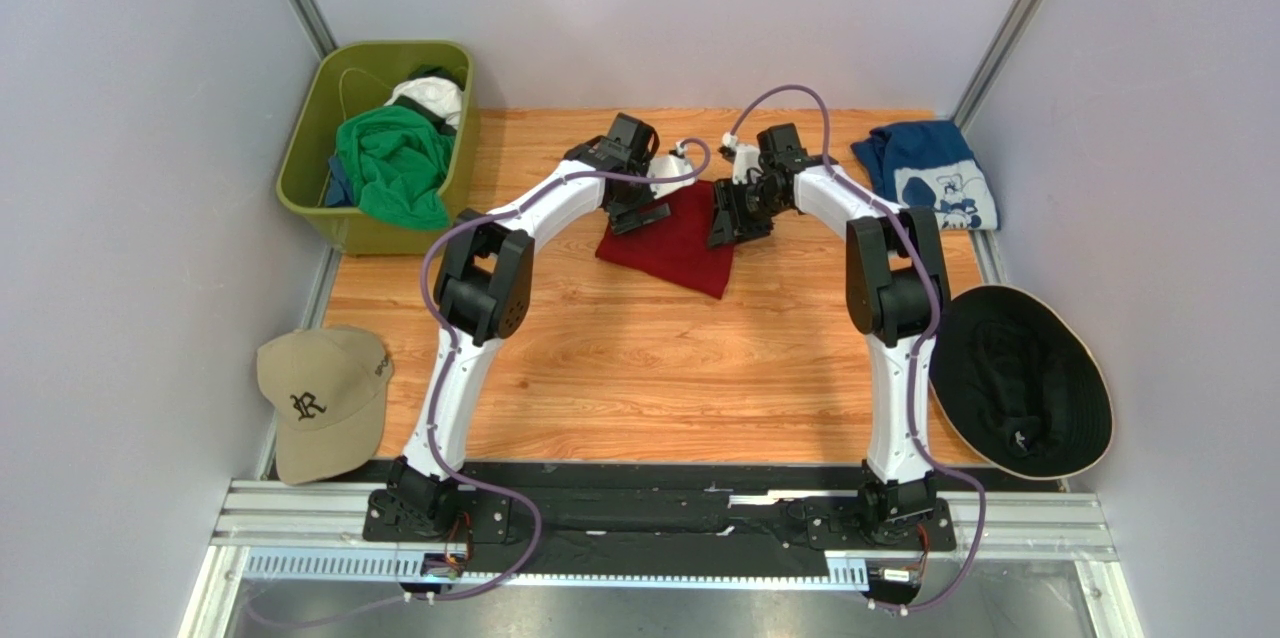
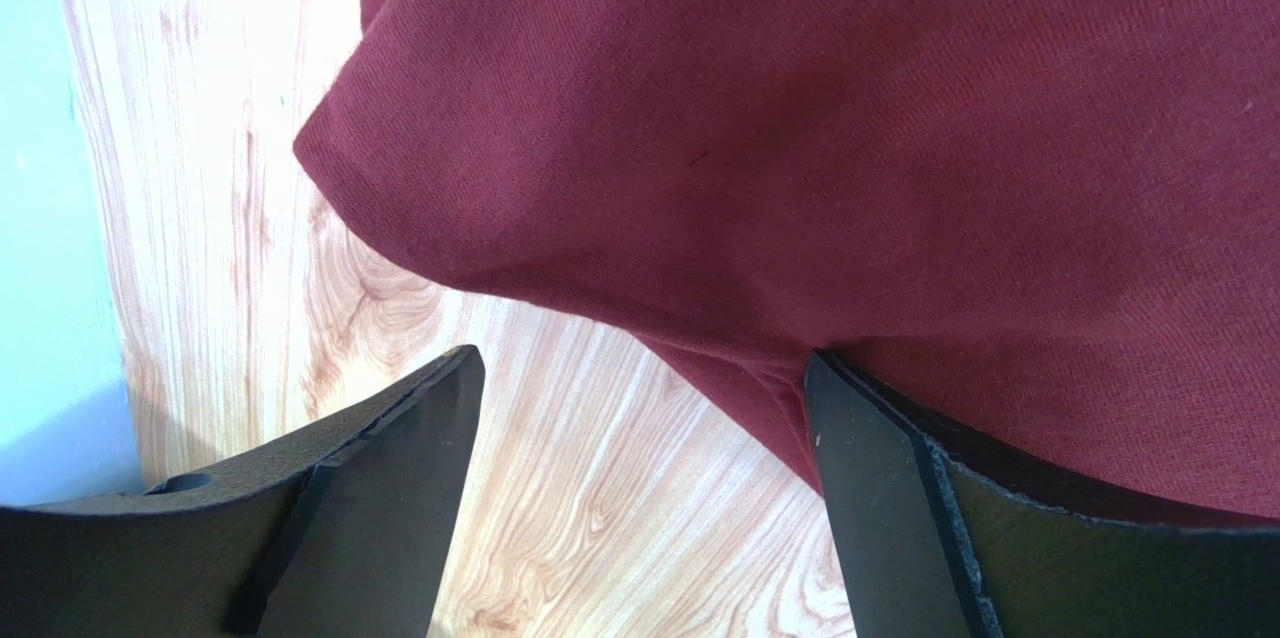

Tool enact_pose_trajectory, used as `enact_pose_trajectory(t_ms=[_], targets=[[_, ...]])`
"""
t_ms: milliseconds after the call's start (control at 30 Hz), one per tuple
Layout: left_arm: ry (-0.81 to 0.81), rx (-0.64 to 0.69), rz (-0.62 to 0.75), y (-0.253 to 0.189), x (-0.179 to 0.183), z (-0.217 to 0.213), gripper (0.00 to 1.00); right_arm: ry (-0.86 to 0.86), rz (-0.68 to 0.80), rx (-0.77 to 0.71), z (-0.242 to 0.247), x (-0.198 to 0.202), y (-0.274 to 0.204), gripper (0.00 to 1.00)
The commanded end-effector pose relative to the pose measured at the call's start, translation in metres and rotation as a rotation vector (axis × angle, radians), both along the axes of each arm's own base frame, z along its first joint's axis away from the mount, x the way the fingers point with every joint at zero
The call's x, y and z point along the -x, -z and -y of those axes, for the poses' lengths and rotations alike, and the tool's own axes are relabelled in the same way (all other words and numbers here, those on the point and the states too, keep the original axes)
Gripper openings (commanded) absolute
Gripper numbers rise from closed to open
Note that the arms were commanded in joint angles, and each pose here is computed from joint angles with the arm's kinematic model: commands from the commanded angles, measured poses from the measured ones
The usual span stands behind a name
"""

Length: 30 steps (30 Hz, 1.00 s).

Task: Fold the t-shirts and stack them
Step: Neatly place the folded tshirt to the corner

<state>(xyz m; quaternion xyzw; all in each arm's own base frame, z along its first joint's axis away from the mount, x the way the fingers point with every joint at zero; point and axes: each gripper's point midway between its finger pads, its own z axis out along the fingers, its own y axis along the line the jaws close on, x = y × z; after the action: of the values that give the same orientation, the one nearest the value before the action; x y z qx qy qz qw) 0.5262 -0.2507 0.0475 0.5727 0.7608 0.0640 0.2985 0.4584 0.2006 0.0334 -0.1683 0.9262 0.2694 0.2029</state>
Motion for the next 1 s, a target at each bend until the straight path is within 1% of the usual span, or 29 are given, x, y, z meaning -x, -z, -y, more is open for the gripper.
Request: enact_pose_trajectory(t_ms=[0,33,67,133,167,267,333,433,567,700,767,833,867,933,967], targets=[[0.024,-0.035,-0.105,0.012,0.028,-0.006,0.88,-0.021,-0.058,0.015,-0.009,0.008,0.014,0.37],[0.024,-0.035,-0.105,0.012,0.028,-0.006,0.88,-0.024,-0.063,0.017,-0.010,0.009,0.014,0.33],[0.023,-0.039,-0.104,0.012,0.029,-0.007,0.88,-0.024,-0.064,0.017,-0.009,0.010,0.015,0.24],[0.023,-0.038,-0.103,0.012,0.029,-0.007,0.87,-0.020,-0.064,0.024,-0.008,0.009,0.015,0.14],[0.023,-0.038,-0.103,0.012,0.029,-0.007,0.87,-0.021,-0.064,0.026,-0.008,0.010,0.015,0.07],[0.019,-0.037,-0.098,0.010,0.028,-0.008,0.87,-0.023,-0.054,0.037,-0.006,0.010,0.012,0.00],[0.015,-0.029,-0.088,0.005,0.026,-0.007,0.86,-0.021,-0.042,0.049,-0.003,0.010,0.006,0.00],[0.001,0.008,-0.041,-0.016,0.018,-0.005,0.86,-0.007,-0.021,0.077,0.007,0.008,-0.003,0.00],[-0.032,0.079,0.043,-0.058,0.005,-0.008,0.86,0.025,0.007,0.133,0.028,0.000,-0.018,0.00],[-0.058,0.115,0.108,-0.093,-0.005,-0.017,0.86,0.076,0.028,0.208,0.060,-0.009,-0.035,0.00],[-0.070,0.122,0.140,-0.110,-0.008,-0.025,0.86,0.105,0.063,0.234,0.077,-0.022,-0.048,0.00],[-0.083,0.126,0.149,-0.116,-0.009,-0.032,0.86,0.134,0.074,0.270,0.099,-0.029,-0.053,0.00],[-0.087,0.134,0.158,-0.122,-0.008,-0.033,0.86,0.152,0.104,0.281,0.107,-0.039,-0.063,0.00],[-0.095,0.128,0.156,-0.122,-0.008,-0.040,0.86,0.180,0.100,0.308,0.128,-0.046,-0.065,0.00],[-0.096,0.121,0.157,-0.123,-0.007,-0.042,0.86,0.198,0.133,0.311,0.136,-0.057,-0.078,0.00]])
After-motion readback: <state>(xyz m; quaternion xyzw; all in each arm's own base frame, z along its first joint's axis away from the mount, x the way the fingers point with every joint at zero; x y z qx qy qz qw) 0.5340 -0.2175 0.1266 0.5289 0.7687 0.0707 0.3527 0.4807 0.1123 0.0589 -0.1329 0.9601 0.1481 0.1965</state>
